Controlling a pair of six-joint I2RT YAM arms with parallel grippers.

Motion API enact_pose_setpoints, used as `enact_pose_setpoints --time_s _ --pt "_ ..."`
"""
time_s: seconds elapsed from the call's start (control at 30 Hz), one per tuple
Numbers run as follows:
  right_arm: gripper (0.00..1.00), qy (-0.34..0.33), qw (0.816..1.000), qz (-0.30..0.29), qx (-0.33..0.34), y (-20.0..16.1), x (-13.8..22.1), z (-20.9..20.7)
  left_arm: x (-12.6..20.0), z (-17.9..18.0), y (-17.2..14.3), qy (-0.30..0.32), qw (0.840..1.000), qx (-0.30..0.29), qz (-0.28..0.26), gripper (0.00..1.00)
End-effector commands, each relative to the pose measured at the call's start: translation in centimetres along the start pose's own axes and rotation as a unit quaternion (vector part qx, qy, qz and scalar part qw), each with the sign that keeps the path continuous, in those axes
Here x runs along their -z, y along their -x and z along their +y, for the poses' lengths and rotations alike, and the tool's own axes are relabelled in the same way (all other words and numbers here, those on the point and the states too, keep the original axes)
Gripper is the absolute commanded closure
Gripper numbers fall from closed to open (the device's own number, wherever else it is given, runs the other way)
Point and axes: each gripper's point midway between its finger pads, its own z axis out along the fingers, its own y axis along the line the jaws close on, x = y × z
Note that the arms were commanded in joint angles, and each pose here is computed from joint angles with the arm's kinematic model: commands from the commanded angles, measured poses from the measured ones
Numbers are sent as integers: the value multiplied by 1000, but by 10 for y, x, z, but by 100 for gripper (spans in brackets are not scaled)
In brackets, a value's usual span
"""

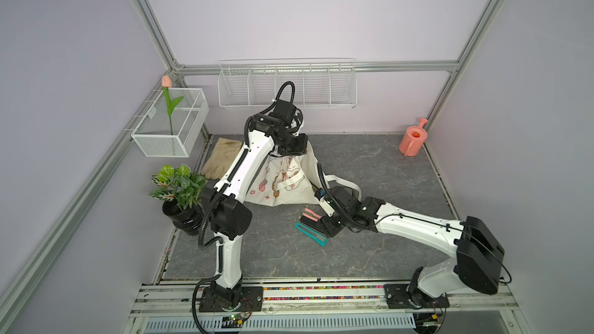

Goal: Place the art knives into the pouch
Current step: Pick up the utility knife at the center of the board.

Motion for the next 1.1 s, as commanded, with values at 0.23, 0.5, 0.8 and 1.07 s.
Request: enact_pose_setpoints --time_s 0.23,0.5,0.8,1.07 --pt "40 -6 999 51 7 -23 -53 25 3 -3 -3 -2 1000 -3 2 100" --pt "41 -22 998 59 11 -22 -62 23 0 -2 -6 -3 1000 -3 4 100" --pt "43 -22 996 79 18 -30 -73 27 1 -3 -6 -6 1000 -3 3 100" --pt "52 -25 994 101 25 -39 -79 30 2 -4 -6 -8 1000 -5 2 100"
